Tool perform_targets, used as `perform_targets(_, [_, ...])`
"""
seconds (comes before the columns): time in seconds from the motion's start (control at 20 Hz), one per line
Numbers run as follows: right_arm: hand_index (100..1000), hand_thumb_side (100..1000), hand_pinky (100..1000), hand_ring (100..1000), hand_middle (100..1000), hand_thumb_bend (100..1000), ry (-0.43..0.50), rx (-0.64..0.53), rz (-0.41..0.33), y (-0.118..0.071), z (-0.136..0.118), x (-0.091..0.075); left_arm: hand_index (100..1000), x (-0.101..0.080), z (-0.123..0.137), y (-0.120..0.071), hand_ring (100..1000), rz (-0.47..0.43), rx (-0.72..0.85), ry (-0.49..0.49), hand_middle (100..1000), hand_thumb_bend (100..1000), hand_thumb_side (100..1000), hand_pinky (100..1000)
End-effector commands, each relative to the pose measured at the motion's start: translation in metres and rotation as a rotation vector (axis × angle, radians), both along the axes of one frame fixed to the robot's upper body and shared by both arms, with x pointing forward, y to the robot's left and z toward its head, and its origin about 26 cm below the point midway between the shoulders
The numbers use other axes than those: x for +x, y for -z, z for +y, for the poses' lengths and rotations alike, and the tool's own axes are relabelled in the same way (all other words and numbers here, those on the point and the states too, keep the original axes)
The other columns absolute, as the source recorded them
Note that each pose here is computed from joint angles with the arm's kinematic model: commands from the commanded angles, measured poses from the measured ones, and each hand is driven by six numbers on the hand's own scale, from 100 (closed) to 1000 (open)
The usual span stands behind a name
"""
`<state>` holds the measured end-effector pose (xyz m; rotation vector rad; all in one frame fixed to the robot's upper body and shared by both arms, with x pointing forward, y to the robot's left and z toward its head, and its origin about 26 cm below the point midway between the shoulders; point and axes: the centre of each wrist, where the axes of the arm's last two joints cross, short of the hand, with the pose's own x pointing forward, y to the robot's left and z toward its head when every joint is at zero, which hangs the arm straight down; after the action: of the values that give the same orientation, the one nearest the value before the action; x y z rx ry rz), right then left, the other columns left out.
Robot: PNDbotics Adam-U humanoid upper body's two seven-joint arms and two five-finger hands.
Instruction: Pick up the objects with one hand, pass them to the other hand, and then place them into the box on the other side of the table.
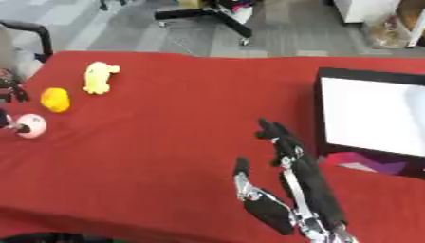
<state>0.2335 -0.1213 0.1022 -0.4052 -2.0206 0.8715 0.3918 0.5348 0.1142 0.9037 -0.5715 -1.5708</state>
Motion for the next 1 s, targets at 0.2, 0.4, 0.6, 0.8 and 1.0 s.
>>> perform_targets(0.2, [1000,634,571,1000,788,100,-0.009,0.017,-0.028,-0.009,0.001,0.000,863,-0.003,0.006,-0.006,733,-0.003,0.042,-0.006,744,585,510,860])
perform_targets(0.4, [1000,633,571,1000,788,100,-0.010,0.017,-0.029,-0.009,0.001,0.000,834,-0.004,0.005,-0.001,713,0.014,0.040,-0.003,716,564,501,856])
perform_targets(0.6, [1000,634,571,1000,788,100,-0.010,0.017,-0.029,-0.009,0.001,0.000,798,-0.003,0.003,0.000,690,0.015,0.034,0.000,677,529,486,851])
perform_targets(0.8, [1000,636,571,1000,788,100,-0.009,0.018,-0.029,-0.009,0.001,0.000,756,-0.001,0.002,-0.001,649,0.000,0.035,-0.003,627,449,446,832])
perform_targets(1.0, [1000,636,572,1000,789,100,-0.008,0.018,-0.030,-0.009,0.001,0.000,714,0.000,0.001,-0.003,602,-0.031,0.031,-0.003,582,359,387,805])
